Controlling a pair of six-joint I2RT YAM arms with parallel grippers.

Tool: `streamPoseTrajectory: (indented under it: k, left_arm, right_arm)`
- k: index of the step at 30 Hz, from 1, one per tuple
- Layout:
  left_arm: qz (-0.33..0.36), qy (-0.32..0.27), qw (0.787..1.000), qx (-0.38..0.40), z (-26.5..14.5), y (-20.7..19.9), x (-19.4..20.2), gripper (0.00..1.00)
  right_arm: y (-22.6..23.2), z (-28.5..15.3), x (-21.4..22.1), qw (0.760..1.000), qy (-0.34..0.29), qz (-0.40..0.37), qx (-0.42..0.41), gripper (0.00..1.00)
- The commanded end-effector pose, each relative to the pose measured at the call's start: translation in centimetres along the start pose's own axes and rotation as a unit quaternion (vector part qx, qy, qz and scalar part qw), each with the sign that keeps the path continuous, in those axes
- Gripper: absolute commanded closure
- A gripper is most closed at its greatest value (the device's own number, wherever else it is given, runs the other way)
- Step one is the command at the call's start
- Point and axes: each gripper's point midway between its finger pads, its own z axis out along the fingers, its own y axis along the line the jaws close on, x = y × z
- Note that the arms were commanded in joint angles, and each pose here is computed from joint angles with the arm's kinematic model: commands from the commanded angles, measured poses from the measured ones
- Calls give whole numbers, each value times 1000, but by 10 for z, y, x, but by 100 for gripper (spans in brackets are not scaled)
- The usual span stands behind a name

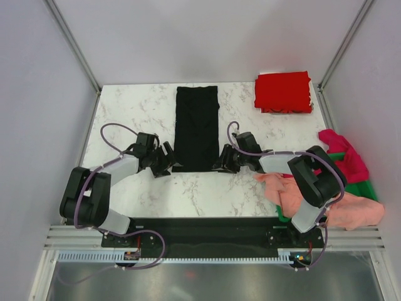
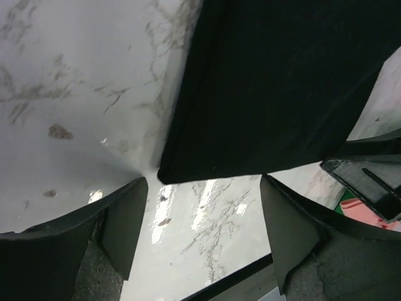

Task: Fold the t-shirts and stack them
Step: Fold the tshirt

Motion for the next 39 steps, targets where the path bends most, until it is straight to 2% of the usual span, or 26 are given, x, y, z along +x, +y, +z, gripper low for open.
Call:
streamPoseTrajectory:
  k: [1,4,11,15,18,21,23,29,31,36,39]
  left_arm:
    - [-14,-2,1000,-7,19,10,1,19]
    - [-13,0,1000,-7,23,10,-2,23]
    - [-2,-3,1000,0,23,8,-1,39]
    - [3,-4,1000,-1,24,9,1,43]
    - [3,-9,1000,-7,26,10,-1,57]
    - [-1,-13,1000,-11,27,9,-5,98]
    - [-1,-12,1000,-8,27,7,-6,98]
    - [16,-16,1000,-4,1,-16,5,98]
    - [20,-28,999,6,-25,-22,10,98]
    - [43,-59,997,27,-80,-32,20,98]
    - [57,-54,997,26,-103,-32,31,98]
  right_arm:
    - [-12,10,-5,1000,-10,-6,13,54]
    - [-16,11,-9,1000,-14,-2,15,57]
    - [-19,11,-8,1000,-16,3,9,62]
    - [-19,12,-8,1000,-13,3,4,68]
    - [-19,13,-7,1000,-11,2,2,77]
    - [-18,13,-7,1000,-11,2,-1,92]
    - [-17,13,-8,1000,-10,1,-3,100]
    - [-1,-7,2,1000,-2,-28,-6,100]
    - [-1,-19,6,999,-10,-37,8,100]
    - [32,-70,16,997,-37,-64,12,100]
    - [53,-95,28,996,-54,-71,6,100]
